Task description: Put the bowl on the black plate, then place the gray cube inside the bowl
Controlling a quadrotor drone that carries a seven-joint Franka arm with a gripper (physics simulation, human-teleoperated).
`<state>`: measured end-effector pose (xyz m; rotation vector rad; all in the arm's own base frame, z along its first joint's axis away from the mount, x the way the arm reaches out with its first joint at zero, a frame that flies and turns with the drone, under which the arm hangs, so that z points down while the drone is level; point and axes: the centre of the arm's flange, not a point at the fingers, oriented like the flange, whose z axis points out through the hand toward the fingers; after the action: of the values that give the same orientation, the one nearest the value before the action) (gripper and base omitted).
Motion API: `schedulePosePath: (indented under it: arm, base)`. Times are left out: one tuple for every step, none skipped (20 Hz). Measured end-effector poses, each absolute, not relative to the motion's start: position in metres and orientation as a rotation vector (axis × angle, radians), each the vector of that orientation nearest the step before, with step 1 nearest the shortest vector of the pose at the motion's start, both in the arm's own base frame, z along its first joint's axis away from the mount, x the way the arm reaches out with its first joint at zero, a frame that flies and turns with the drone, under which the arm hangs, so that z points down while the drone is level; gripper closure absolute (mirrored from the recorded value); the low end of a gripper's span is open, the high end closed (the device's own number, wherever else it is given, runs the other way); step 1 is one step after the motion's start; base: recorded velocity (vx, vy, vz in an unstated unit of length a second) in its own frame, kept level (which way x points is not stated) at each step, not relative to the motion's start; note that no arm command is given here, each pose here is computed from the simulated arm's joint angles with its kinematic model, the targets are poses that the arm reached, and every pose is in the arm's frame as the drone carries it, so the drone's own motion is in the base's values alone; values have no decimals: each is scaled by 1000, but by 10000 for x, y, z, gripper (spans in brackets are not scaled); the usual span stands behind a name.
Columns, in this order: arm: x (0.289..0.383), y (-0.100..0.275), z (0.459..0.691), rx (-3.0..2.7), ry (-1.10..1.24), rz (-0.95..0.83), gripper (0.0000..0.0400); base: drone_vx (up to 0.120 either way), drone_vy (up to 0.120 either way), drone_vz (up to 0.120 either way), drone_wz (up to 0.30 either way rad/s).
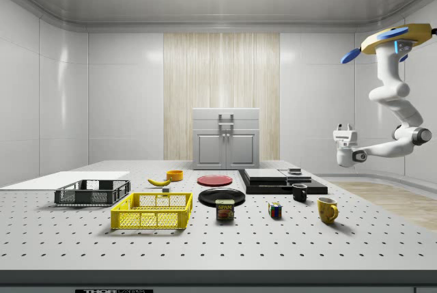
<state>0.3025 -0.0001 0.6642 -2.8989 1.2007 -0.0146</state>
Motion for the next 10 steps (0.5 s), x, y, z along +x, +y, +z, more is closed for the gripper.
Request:
schedulePosePath:
  arm:
    - [3029, -1, 6687, -2899, 1201, -16, 0]
    - [3032, -1, 6726, -2898, 1201, -17, 0]
    - [3035, 0, 6760, -2898, 1200, -18, 0]
    - [3037, 0, 6788, -2898, 1200, -19, 0]
    - [3039, 0, 6812, -2897, 1200, -20, 0]
    - [3040, 0, 6832, -2897, 1200, -21, 0]
    - [3041, 0, 6848, -2897, 1200, -23, 0]
    - [3041, 0, 6862, -2897, 1200, -24, 0]
    - [3042, 0, 6872, -2896, 1200, -25, 0]
    - [3042, 0, 6881, -2896, 1200, -26, 0]
  base:
    - [120, -120, 0, 0]
    - [120, -120, 0, 0]
    - [120, -120, 0, 0]
    - [120, -120, 0, 0]
    - [120, -120, 0, 0]
    - [120, -120, 0, 0]
    - [120, -120, 0, 0]
    - [120, -120, 0, 0]
    - [120, -120, 0, 0]
    - [120, -120, 0, 0]
